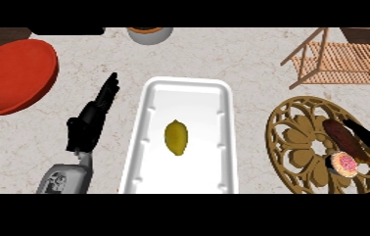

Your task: Pick the cupcake from the placemat and place it in the tiered shelf

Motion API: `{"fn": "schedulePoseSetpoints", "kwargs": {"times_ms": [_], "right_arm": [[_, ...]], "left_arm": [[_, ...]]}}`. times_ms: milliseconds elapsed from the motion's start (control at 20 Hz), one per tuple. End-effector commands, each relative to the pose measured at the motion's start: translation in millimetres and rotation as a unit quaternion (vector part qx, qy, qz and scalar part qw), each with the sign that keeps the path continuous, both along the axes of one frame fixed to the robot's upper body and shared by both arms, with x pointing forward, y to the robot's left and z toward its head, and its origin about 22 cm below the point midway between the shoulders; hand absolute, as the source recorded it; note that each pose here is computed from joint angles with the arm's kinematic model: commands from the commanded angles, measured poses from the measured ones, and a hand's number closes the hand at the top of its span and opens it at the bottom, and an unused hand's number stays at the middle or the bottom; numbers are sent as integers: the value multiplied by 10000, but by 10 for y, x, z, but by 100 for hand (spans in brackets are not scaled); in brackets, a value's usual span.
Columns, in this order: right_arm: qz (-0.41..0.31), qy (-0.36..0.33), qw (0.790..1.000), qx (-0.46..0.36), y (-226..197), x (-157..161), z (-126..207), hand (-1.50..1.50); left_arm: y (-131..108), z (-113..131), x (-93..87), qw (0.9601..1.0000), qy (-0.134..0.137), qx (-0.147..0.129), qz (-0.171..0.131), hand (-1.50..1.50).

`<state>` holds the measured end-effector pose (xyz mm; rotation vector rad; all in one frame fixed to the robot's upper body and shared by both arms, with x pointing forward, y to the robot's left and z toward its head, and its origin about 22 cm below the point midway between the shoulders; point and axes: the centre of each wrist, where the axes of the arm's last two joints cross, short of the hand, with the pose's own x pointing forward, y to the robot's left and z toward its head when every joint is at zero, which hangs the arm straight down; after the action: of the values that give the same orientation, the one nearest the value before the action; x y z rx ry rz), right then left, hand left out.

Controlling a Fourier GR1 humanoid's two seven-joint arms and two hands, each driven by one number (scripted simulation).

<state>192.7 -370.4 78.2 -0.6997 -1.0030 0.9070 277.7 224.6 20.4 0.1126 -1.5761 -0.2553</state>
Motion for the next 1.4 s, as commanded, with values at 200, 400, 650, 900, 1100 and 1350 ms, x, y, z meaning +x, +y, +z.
{"fn": "schedulePoseSetpoints", "kwargs": {"times_ms": [200, 400, 650, 900, 1100, 1350], "right_arm": [[117, 248, 9996, -41, -91, 61, -199, -150], [361, 283, 9989, -81, -54, -18, -461, 150], [643, 140, 9963, -546, 90, 50, -323, 150], [684, -177, 9973, -178, 201, 201, -349, 150], [732, -429, 9959, 308, 851, 180, -278, 150], [648, -640, 9940, 597, 844, 204, -234, 150]], "left_arm": [[56, -251, 104, 10000, 27, 7, -8, 0], [-54, -2, 197, 10000, 42, 30, -44, 0], [47, -18, 34, 9999, 13, 45, -112, 0], [222, -109, -110, 10000, 15, 3, 39, 0], [-61, -86, 4, 10000, 57, -63, -7, 0], [53, -132, 119, 10000, 47, -52, -16, 0]]}}
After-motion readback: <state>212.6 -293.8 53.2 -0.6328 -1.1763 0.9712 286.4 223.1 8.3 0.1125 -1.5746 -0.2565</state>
